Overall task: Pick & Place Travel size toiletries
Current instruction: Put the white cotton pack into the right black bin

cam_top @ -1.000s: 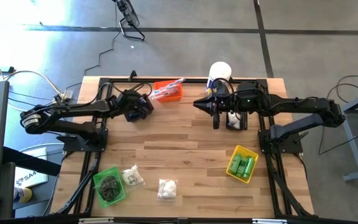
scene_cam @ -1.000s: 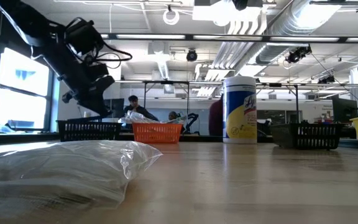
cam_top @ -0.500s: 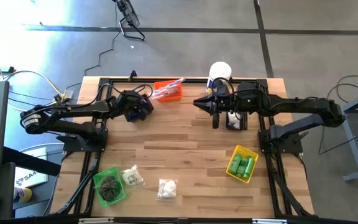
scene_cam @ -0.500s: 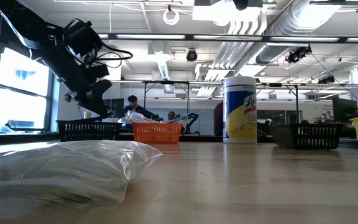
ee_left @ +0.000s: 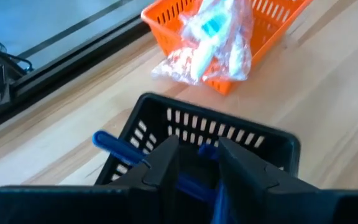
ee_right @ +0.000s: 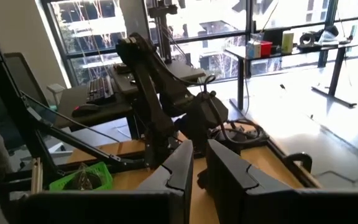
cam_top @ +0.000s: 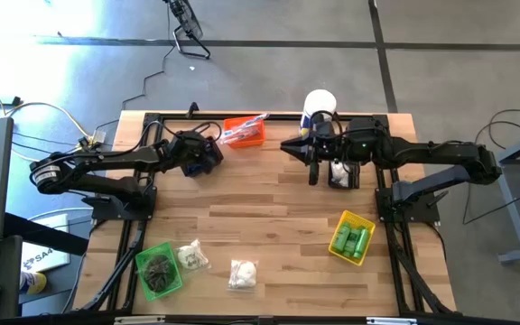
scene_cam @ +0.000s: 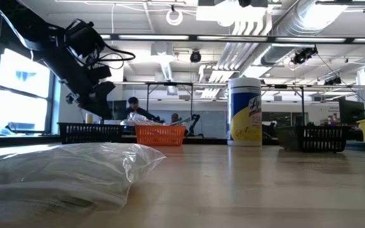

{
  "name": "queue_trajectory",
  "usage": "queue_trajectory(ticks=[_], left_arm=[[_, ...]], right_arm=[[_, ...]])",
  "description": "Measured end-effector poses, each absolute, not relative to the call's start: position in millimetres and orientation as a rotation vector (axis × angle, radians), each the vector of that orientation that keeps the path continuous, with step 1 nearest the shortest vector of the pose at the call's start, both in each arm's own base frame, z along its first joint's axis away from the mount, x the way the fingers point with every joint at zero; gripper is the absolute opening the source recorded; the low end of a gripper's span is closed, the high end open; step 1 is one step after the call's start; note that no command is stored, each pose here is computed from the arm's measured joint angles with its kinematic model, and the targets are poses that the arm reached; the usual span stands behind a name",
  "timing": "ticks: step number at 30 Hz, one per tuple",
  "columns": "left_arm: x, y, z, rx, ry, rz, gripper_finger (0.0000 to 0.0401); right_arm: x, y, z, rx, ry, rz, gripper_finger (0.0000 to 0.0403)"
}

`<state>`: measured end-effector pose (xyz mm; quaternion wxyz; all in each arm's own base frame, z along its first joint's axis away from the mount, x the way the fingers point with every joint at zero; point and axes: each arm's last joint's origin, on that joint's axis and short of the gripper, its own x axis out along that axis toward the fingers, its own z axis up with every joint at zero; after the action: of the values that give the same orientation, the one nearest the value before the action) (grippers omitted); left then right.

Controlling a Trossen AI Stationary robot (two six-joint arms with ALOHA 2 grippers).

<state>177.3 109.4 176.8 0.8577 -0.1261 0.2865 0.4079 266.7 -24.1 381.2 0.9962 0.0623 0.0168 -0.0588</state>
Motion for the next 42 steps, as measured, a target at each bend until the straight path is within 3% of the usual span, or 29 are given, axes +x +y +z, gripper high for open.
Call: queue_trajectory(ticks=[15, 24, 34, 42], left_arm=[[182.6, 110.7, 183.5, -0.367, 0.472, 0.837, 0.0118], [197.7, 111.0, 210.1, -0.556, 0.329, 0.629, 0.0118], [218.8, 75.9, 224.0, -0.548, 0.364, 0.413, 0.0118], [222.3, 40.4, 226.8, -0.542, 0.402, 0.346, 0.0118]], right_arm=[[266.0, -27.5, 393.1, -0.046, -0.076, -0.231, 0.0038], [267.7, -33.6, 393.7, -0.097, -0.09, -0.293, 0.0038], [265.7, -44.9, 396.4, -0.067, -0.122, -0.334, 0.0038], [265.5, -44.6, 397.8, -0.055, -0.138, -0.332, 0.0038]])
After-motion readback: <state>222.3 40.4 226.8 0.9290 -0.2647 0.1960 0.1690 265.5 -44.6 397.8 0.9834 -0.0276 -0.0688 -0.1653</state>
